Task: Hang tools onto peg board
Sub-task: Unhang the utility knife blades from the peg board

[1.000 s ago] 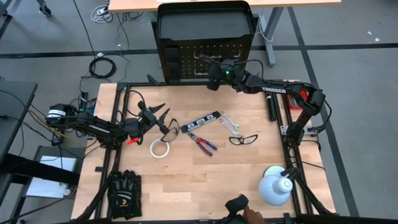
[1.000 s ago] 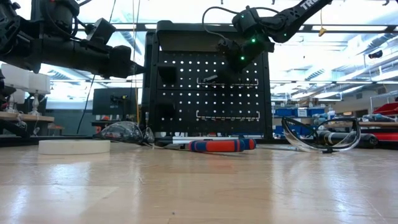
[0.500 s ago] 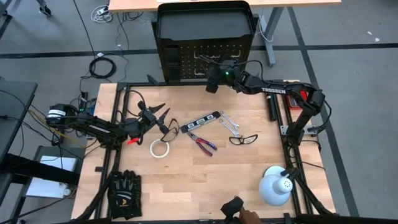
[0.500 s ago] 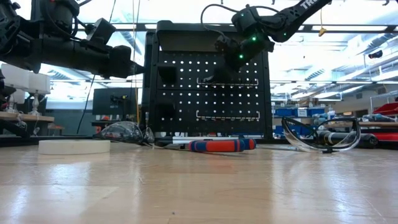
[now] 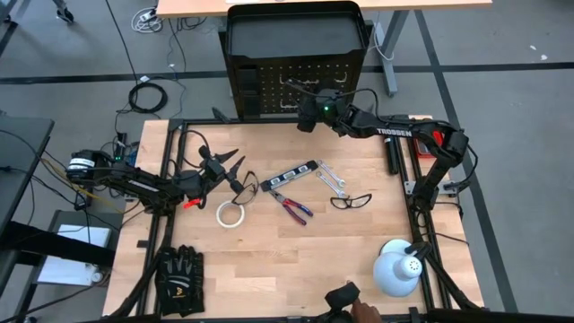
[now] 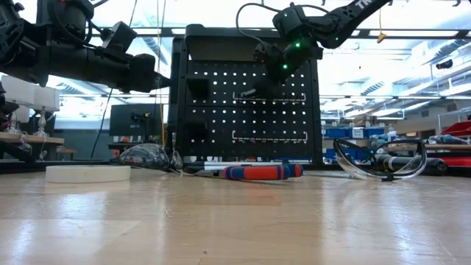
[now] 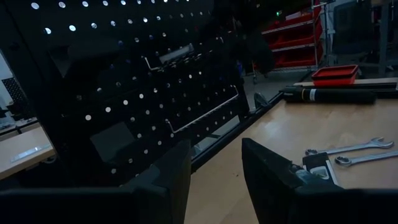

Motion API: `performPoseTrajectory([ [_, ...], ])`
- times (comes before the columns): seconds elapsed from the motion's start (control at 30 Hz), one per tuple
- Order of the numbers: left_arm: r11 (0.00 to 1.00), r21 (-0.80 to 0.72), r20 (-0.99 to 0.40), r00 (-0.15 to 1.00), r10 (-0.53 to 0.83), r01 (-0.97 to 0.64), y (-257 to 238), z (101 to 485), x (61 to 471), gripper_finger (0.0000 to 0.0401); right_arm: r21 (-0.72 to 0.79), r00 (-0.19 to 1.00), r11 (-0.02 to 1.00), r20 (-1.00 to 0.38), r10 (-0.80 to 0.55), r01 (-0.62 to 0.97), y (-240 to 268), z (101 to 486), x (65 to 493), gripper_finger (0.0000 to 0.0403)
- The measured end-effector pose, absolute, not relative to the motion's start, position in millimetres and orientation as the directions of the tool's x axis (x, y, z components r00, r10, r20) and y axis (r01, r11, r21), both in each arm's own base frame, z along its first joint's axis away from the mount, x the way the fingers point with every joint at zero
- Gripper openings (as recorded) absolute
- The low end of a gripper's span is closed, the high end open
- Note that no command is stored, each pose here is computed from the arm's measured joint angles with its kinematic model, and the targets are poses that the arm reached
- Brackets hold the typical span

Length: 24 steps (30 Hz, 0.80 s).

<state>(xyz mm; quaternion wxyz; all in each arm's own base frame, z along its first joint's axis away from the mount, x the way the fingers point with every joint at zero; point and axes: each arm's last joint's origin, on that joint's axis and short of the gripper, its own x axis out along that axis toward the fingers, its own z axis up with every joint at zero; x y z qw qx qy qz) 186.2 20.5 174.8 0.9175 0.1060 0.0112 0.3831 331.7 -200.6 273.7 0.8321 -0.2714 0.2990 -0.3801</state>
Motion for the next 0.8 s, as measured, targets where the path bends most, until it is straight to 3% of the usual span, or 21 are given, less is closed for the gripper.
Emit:
performPoseTrajectory([
  [0.43, 0.675, 0.221, 0.059, 0.7, 0.711, -0.704, 21, 175, 186, 0.0144, -0.685, 0.52, 0.518, -0.233, -0.822, 0.512, -209, 256, 346, 0.0249],
  [0.8, 0.674, 0.222, 0.06, 0.699, 0.712, -0.705, 21, 175, 186, 0.0144, -0.671, 0.587, 0.557, -0.219, -0.78, 0.49, -203, 258, 352, 0.0247],
])
